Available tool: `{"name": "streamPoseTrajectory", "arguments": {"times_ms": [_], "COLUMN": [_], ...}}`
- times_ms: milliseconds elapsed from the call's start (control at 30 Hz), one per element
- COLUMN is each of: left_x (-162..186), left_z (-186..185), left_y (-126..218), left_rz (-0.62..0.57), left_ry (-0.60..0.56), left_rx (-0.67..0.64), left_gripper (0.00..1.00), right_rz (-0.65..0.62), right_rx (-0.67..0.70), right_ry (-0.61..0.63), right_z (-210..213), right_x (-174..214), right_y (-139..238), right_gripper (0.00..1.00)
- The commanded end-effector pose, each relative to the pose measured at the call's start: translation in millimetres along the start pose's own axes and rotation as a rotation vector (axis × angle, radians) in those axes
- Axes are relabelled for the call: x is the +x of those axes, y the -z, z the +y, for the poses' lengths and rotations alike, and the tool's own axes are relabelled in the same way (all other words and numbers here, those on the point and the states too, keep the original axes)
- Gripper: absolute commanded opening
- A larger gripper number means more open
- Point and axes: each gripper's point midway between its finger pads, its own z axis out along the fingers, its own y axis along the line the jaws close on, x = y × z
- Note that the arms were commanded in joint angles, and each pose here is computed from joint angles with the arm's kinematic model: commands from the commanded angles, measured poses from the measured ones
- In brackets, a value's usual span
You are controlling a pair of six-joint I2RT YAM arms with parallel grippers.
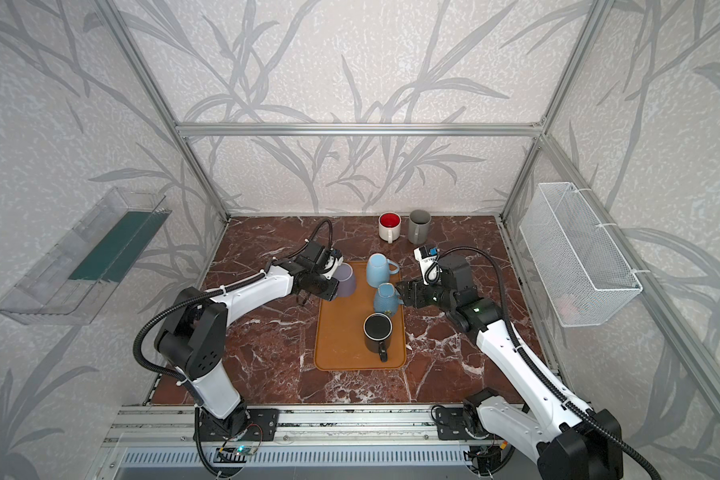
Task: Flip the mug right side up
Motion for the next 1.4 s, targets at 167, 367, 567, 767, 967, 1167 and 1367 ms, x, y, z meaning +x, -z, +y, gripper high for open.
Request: {"name": "streamPoseTrajectory", "arguments": {"times_ms": [167, 367, 567, 767, 967, 1167, 1367], "left_x": [0, -4, -7, -8, -9, -16, -20], "left_z": [3, 3, 5, 7, 7, -2, -4], "left_y": [-1, -3, -5, -7, -3, 16, 38], "left_rz": [0.021, 0.006, 0.003, 0.009, 0.010, -0.048, -0.096], "left_ry": [0.001, 0.006, 0.007, 0.005, -0.002, 0.016, 0.055], "left_rx": [-0.028, -0.029, -0.051, -0.067, -0.078, -0.026, -0.004], "left_gripper": [0.24, 0.24, 0.20, 0.16, 0.13, 0.10, 0.08], "right_rz": [-0.020, -0.021, -0.023, -0.019, -0.021, -0.025, -0.021], "right_rx": [0.002, 0.006, 0.010, 0.011, -0.018, -0.120, -0.237], "right_ry": [0.001, 0.002, 0.003, 0.004, 0.000, -0.023, -0.020], "right_z": [2, 1, 0, 0, 6, 34, 79], "right_x": [-2, -2, -2, -1, -2, 2, 12], "right_y": [5, 6, 7, 7, 7, 4, -6], "right_gripper": [0.73, 0.73, 0.73, 0.73, 0.73, 0.73, 0.73]}}
